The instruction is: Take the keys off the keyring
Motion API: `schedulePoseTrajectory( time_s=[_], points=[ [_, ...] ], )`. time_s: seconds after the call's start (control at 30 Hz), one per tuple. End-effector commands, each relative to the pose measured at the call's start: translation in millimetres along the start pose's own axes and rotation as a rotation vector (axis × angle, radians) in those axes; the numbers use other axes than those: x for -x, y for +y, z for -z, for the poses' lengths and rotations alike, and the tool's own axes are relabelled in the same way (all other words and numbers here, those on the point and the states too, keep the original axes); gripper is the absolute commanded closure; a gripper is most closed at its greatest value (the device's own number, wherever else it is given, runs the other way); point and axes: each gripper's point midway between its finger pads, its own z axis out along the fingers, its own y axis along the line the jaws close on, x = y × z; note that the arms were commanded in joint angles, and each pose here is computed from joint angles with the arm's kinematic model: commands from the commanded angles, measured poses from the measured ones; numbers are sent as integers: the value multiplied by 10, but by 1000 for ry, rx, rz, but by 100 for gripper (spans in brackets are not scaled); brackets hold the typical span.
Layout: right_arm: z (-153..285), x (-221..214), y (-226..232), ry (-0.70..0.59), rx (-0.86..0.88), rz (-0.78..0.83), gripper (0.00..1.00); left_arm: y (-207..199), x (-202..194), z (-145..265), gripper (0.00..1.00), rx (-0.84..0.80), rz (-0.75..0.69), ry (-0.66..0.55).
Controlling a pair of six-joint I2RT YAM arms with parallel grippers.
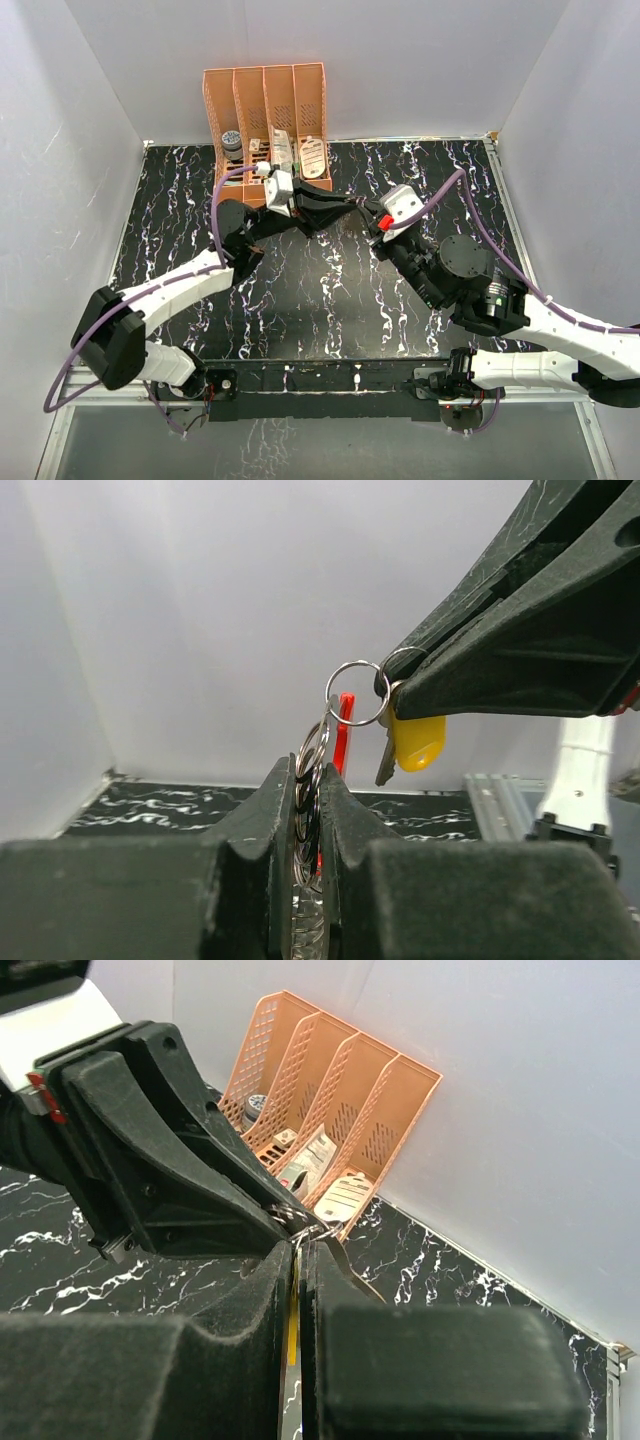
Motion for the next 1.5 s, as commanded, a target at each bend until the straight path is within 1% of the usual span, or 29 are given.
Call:
schedulePoseTrajectory(
  time_s=[0.0, 0.1, 0.33, 0.67, 0.83, 1.0, 1.27, 1.47],
  points=[
    [78, 463, -100, -142, 10, -122, 100, 419, 25, 213, 100, 253, -186, 35],
    [58, 449, -71, -130, 17, -120, 100, 567, 26, 310, 100, 341, -266, 51],
    [26, 443, -63, -110, 12, -113, 100, 870, -46, 494, 100, 489, -414, 139],
    [43, 438, -113, -101, -6, -109, 100, 1099, -29, 840, 100, 650, -594, 268],
    [53, 467, -157, -108, -20, -101, 100, 1097, -36, 991, 100, 690, -622, 302],
    [65, 517, -227, -123, -43, -86, 100, 1051, 3, 1124, 100, 721, -633, 305],
    [46, 642, -325, -156, -83, -34, 100, 917, 67, 1207, 100, 702, -634, 305],
    [16, 725, -361, -189, -109, -6, 100, 778, 125, 1249, 100, 673, -627, 272]
  ],
)
